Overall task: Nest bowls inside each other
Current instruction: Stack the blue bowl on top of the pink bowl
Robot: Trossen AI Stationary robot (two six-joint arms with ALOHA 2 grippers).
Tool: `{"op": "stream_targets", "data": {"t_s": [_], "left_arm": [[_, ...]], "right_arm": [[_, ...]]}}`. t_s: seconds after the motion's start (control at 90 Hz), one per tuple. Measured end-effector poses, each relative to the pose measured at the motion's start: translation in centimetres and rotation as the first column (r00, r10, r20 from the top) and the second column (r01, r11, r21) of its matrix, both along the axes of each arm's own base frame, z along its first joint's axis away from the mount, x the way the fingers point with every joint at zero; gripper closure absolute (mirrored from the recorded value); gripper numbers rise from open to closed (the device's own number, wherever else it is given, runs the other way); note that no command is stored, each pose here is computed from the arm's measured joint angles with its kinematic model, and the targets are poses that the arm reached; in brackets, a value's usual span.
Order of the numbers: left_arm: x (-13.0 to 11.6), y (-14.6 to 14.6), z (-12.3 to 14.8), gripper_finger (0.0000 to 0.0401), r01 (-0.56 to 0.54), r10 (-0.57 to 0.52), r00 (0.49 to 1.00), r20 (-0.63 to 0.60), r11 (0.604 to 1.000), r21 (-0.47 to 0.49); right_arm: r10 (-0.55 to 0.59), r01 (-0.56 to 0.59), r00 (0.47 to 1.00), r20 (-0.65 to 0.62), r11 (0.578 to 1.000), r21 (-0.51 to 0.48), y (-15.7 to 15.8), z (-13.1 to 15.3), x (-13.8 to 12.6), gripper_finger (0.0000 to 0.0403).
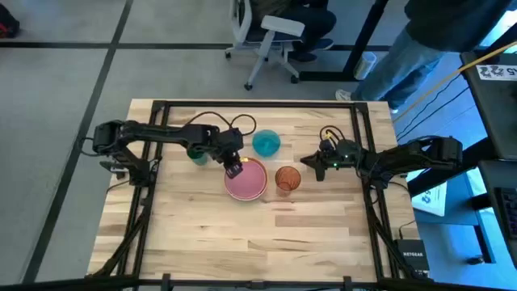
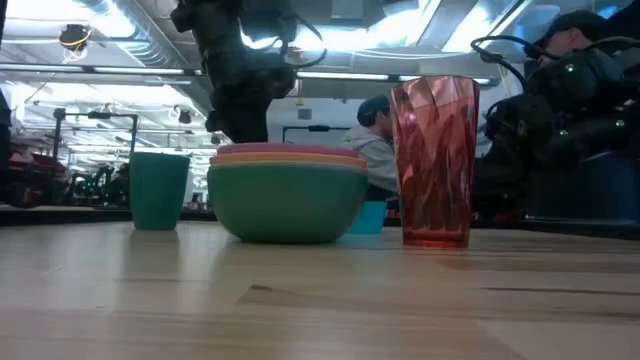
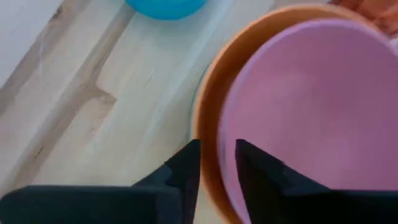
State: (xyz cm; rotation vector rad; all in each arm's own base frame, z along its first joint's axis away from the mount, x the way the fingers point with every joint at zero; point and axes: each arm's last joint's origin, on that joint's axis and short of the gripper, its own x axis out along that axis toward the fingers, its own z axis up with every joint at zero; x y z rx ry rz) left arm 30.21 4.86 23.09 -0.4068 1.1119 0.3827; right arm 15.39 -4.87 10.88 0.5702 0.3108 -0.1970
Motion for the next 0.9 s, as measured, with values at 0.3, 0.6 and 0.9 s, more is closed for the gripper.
{"op": "stream_targets", "data": {"t_s": [0.3, 0.6, 0.9], "left_arm": [[-1.0, 0.6, 2.5, 0.0313, -0.007, -0.002, 0.995, 0.102, 0.996, 0.087], [-5.6, 0.9, 6.7, 0.0313, -0.045, -0.023, 0.966, 0.259, 0.967, 0.252], [-10.1, -1.7, 5.9, 0.0313, -0.082, -0.086, 0.811, 0.579, 0.963, 0.257]], "right_arm": [[-0.050, 0.038, 0.996, -0.070, 0.986, -0.163, -1.2, 1.8, 2.4, 0.0403], [-0.152, 0.109, 0.966, -0.209, 0.973, -0.205, -7.1, 5.8, 3.8, 0.0403], [-0.215, 0.154, 0.903, -0.371, 0.970, -0.188, -11.1, 11.1, 4.6, 0.0393]]}}
